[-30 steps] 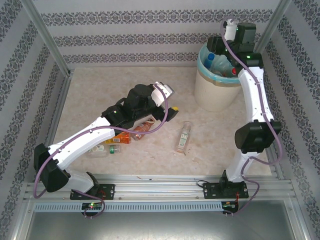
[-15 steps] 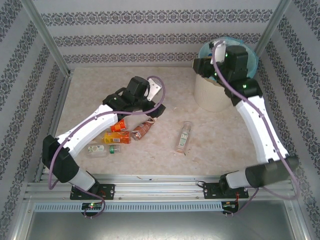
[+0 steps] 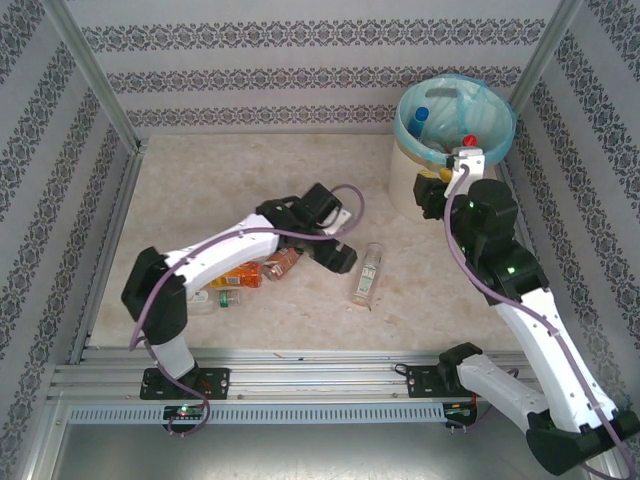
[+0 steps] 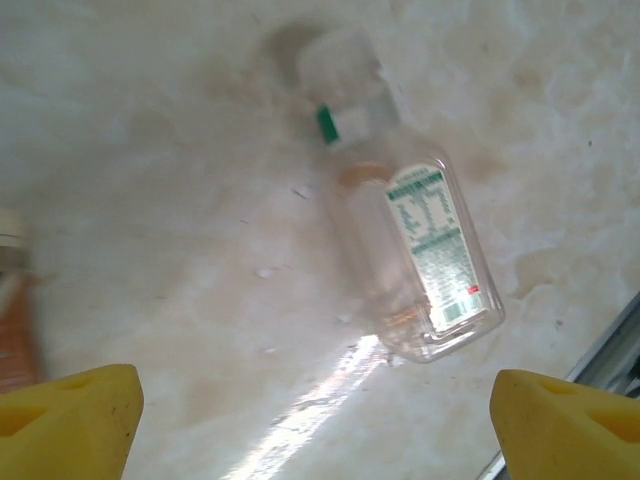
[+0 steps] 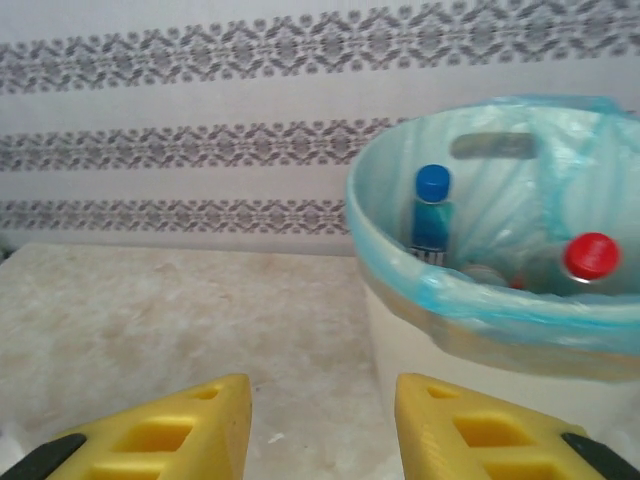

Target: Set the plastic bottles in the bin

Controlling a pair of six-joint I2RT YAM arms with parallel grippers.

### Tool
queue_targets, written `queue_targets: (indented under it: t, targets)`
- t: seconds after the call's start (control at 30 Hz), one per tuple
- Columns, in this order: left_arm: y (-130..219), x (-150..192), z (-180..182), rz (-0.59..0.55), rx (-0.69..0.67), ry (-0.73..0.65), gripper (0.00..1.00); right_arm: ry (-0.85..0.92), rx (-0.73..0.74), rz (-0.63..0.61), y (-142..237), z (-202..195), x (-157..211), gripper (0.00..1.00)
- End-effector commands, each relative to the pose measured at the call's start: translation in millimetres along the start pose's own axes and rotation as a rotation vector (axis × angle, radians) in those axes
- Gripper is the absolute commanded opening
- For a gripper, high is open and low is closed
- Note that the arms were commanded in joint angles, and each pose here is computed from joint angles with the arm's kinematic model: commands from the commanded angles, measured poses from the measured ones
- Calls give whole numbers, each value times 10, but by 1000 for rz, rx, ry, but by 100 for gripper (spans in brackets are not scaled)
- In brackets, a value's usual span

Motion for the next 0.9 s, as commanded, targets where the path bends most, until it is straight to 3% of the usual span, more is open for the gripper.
queue_targets:
  t: [0.0,0.6,0.87]
  targets:
    - [-132,-76,-152,24,8,70,91,16,68,-129,155,-45,-142,45]
    - [-838,-148,-491,197,44,-48,89,55,121,-186,409,-179,-75,49]
    - [-1089,-128,-454,269,20,-103,88,52,145,-188,448,-224,-48,50]
Point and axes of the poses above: each hand's point on the last joint's axis, 136 mm out from that joint toward the fingers, its own y axis back along the fingers, its own z axis along the line the jaws close on, x = y × z, the point moved 10 cm from there along y, back along the fingers, and after that the axes turned 12 degrees about -y, right-handed, at the moved point
